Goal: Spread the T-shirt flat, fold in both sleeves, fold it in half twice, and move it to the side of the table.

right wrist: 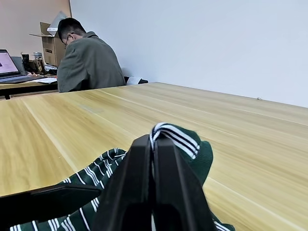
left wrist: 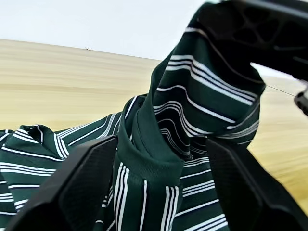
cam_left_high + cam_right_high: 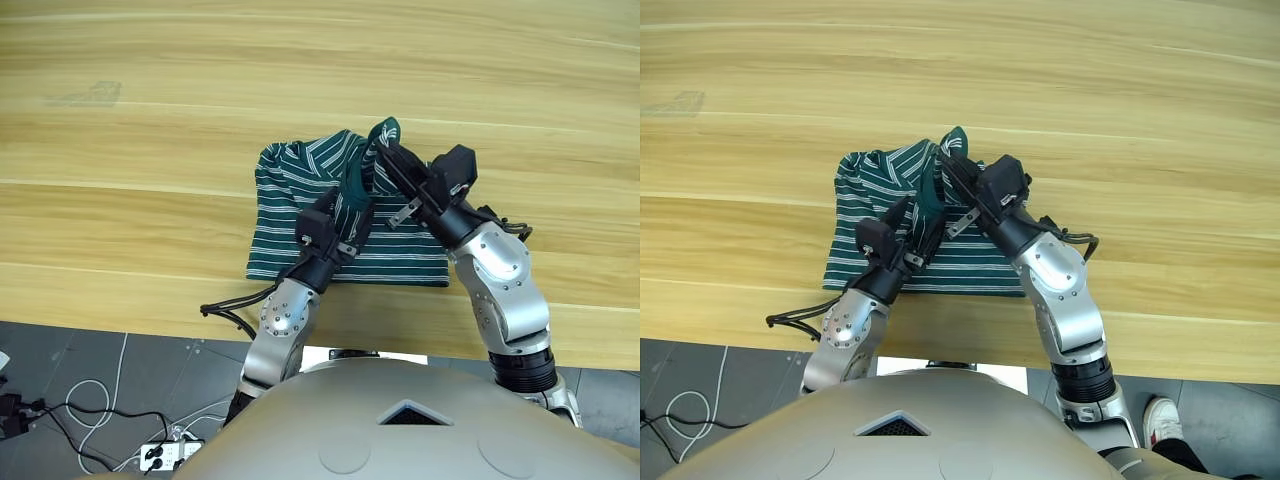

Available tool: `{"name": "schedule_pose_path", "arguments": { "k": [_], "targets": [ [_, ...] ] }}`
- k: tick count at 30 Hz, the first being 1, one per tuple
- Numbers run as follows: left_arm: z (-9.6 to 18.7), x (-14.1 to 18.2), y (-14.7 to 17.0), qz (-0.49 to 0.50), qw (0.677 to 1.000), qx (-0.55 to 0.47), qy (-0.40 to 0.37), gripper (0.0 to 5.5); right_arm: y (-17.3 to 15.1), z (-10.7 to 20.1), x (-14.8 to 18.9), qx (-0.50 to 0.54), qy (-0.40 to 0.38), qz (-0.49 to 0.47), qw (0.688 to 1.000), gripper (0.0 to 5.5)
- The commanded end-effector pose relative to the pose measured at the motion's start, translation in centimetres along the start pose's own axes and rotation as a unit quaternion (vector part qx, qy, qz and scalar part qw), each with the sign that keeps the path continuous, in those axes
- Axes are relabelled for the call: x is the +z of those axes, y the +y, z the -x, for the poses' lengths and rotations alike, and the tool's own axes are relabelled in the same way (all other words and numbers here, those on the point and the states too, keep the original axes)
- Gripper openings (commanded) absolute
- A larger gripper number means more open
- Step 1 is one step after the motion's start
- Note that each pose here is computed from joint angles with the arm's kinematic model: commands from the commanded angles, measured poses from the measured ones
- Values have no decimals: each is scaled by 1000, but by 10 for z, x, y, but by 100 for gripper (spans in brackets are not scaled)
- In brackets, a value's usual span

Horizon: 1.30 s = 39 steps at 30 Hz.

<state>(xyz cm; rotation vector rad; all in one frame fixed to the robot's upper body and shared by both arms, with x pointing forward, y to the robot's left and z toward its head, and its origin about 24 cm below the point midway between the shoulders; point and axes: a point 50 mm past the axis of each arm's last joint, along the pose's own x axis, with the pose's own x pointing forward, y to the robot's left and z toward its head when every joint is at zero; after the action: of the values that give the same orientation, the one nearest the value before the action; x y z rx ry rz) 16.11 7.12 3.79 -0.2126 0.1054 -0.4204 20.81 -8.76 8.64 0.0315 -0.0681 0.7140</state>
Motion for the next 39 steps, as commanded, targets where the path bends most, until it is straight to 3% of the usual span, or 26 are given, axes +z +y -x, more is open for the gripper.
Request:
{"name": "schedule_pose_path", "arguments": {
  "k": [1, 22, 39],
  "targets": [
    [-10, 3, -15, 32, 999, -15, -8, 339, 1, -2, 6, 2, -11, 9, 1000, 3],
    [-20, -6, -16, 11, 1000, -1, 6, 339, 5, -10, 26, 29, -55, 13, 998, 3],
    [-24, -27, -15, 0, 999, 10, 35, 69, 2, -14, 46, 30, -98, 23, 994, 0]
  ]
}}
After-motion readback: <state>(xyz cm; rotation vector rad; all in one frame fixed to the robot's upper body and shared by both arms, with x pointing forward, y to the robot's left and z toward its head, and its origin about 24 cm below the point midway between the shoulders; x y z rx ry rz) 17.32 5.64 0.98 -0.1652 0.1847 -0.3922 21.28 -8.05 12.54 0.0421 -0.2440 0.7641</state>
